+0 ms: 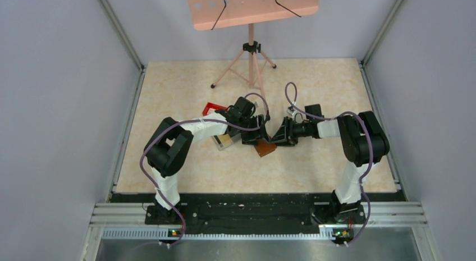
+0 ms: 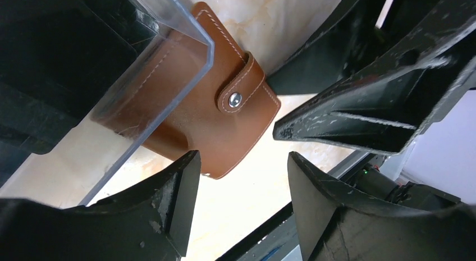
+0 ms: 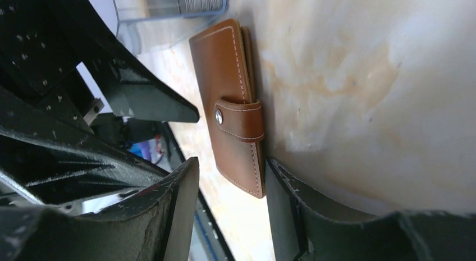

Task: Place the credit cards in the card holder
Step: Pick up the card holder from the center of the board.

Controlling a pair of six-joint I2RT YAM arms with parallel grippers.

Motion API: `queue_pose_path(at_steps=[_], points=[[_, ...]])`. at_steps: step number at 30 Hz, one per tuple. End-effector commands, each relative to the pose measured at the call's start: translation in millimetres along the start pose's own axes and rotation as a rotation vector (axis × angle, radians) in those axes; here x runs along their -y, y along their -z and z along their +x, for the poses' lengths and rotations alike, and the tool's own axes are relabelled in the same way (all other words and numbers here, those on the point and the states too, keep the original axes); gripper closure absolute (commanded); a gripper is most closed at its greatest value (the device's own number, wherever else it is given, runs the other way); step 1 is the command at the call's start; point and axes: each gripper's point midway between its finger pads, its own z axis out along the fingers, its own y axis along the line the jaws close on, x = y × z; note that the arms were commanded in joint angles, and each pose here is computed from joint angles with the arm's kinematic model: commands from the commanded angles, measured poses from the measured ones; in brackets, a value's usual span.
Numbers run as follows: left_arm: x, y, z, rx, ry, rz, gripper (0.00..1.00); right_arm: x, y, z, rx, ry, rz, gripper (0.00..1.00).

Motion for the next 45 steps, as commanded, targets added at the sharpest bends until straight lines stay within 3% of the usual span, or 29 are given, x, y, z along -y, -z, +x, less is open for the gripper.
queue_pose_path(at_steps=[1,15,26,33,38,45], points=[[-17,-9,1,-0.003,0.019,-0.031,0.37,-18,-5,9,-0.018,-0.042,-0.122,0.54],[-65,24,20,0.053,0.107,-0.275,0.35,17,-3,2,0.025,-0.029,0.130,0.53],[-67,-3,23,0.012,0.151,-0.243,0.37,12,-23,11,0.013,-0.063,0.076,0.54],[-48,-11,22,0.015,0.142,-0.129,0.49,-11,-29,13,0.022,-0.085,-0.057,0.55],[-38,-6,23,0.036,0.130,-0.078,0.52,-26,-25,12,0.044,-0.097,-0.128,0.63],[-54,8,21,0.063,0.121,-0.202,0.47,-24,-24,12,0.042,-0.099,-0.090,0.88]])
